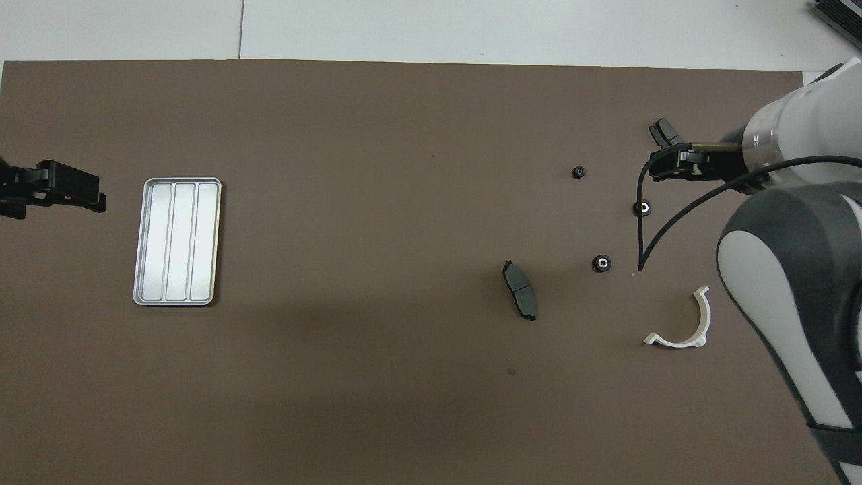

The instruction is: Place bearing gear from tray to pile

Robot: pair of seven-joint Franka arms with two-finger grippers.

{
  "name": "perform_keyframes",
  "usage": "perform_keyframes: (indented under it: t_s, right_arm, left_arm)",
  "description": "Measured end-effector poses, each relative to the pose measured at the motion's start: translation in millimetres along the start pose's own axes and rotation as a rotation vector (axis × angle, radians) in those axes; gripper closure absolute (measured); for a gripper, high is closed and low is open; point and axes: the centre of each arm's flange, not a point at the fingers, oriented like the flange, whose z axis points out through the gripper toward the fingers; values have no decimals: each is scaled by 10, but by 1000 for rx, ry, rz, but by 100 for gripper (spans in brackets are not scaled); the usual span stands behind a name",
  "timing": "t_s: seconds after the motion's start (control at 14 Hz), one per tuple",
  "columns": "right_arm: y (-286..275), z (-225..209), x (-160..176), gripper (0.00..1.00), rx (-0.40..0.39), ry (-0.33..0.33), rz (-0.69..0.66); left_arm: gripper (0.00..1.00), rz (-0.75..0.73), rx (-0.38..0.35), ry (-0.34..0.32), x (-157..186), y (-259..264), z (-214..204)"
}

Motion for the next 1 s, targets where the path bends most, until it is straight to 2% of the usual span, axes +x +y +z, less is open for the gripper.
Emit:
perform_keyframes:
  t_s: [0.5,1.0]
  right_arm:
    - [90,-149,-127,0,-18,-61,-6]
    - [43,-397,-336,0,-27,-87,-18]
  left_arm:
    - [0,0,0,0,0,0,0]
    - [0,0,0,0,0,0,0]
